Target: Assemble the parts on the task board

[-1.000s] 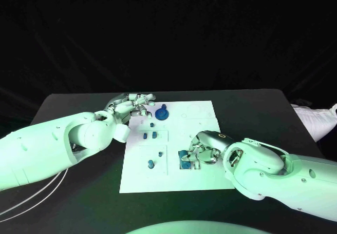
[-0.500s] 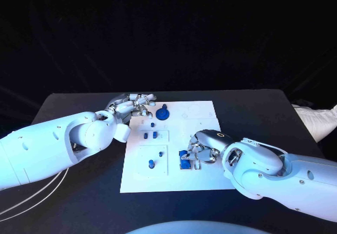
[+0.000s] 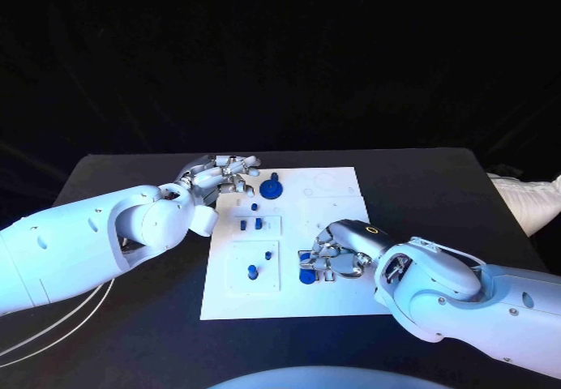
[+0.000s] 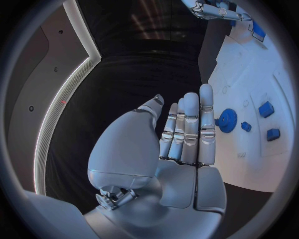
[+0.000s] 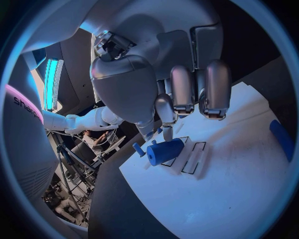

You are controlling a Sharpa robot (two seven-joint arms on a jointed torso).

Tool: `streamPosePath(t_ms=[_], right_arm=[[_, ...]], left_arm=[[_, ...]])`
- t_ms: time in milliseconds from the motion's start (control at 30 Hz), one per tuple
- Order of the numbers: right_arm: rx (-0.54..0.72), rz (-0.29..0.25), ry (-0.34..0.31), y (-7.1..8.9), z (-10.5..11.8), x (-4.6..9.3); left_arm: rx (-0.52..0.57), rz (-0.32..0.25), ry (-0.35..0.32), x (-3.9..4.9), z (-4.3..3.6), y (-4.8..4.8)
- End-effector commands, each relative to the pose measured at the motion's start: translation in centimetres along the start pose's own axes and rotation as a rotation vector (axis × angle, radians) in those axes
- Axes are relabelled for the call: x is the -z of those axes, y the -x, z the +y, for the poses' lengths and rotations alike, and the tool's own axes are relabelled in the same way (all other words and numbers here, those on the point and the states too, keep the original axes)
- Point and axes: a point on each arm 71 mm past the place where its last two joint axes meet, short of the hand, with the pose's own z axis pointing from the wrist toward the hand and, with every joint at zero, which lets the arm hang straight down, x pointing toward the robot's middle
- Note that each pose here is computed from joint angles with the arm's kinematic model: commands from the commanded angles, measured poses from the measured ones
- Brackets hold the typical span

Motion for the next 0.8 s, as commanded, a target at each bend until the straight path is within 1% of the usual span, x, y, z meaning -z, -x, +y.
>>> streamPosePath(t_ms=[33, 233, 600, 800], right_arm=[[-0.028, -0.005, 0.047, 0.09, 0.22, 0.26], [-0.013, 0.035, 0.046, -0.05, -0.11, 0.59], [0.008, 0.038, 0.034, -0.05, -0.34, 0.61], [0.031, 0.037, 0.0, -0.11, -0.77, 0.25]], left_arm=[[0.003, 0.021, -0.004, 0.01, -0.04, -0.23], [0.003, 0.02, -0.003, 0.02, -0.01, -0.18], [0.002, 0.018, -0.001, 0.04, 0.03, -0.1], [0.003, 0.021, 0.0, 0.02, 0.05, -0.17]])
